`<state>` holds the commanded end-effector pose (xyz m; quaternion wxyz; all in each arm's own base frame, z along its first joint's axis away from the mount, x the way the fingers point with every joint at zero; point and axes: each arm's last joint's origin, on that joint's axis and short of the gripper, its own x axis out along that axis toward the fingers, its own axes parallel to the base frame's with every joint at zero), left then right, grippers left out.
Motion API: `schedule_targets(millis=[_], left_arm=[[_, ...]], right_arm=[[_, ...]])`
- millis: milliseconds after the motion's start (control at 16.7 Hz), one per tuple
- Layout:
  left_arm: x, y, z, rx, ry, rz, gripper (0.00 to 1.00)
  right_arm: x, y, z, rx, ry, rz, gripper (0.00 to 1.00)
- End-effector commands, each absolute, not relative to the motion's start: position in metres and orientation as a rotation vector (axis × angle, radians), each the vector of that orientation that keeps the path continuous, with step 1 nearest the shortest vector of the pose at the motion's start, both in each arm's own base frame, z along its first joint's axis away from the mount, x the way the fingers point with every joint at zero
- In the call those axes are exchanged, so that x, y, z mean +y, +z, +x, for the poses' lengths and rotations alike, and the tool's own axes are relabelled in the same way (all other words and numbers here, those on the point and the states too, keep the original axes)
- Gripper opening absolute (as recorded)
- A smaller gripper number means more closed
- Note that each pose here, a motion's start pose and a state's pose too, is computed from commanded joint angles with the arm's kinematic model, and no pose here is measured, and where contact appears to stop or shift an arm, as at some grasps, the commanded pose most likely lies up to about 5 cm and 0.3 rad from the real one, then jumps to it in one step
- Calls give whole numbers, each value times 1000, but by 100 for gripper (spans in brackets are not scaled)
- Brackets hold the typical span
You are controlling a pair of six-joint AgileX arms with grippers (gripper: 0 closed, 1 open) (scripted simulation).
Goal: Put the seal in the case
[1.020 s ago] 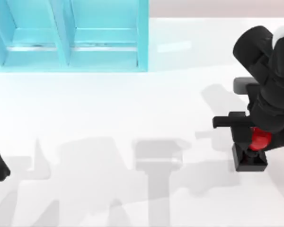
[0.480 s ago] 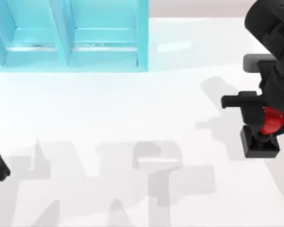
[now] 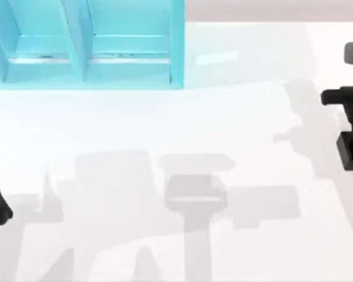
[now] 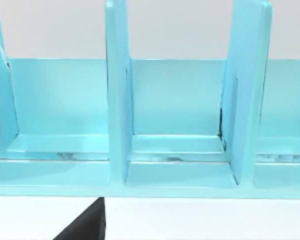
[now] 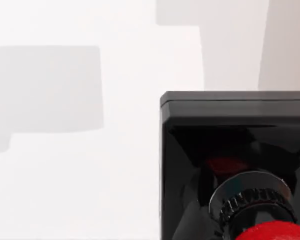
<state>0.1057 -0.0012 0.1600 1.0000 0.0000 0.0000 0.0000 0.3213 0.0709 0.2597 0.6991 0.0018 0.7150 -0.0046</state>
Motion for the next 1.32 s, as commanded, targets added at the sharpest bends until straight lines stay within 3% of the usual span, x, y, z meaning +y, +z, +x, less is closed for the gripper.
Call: schedule_targets(millis=[240,540,1020,1320], left_arm=[[-1,160,106,0,0,0,100],[-1,160,106,0,0,0,100],[-1,160,106,0,0,0,100],[-1,160,106,0,0,0,100]], right_arm=[[-30,270,340,1613,-6,8,0],[-131,287,325,1587,-4,11,0],[-148,292,318,1571,-7,6,0],[-148,258,319,1571,-6,6,0]])
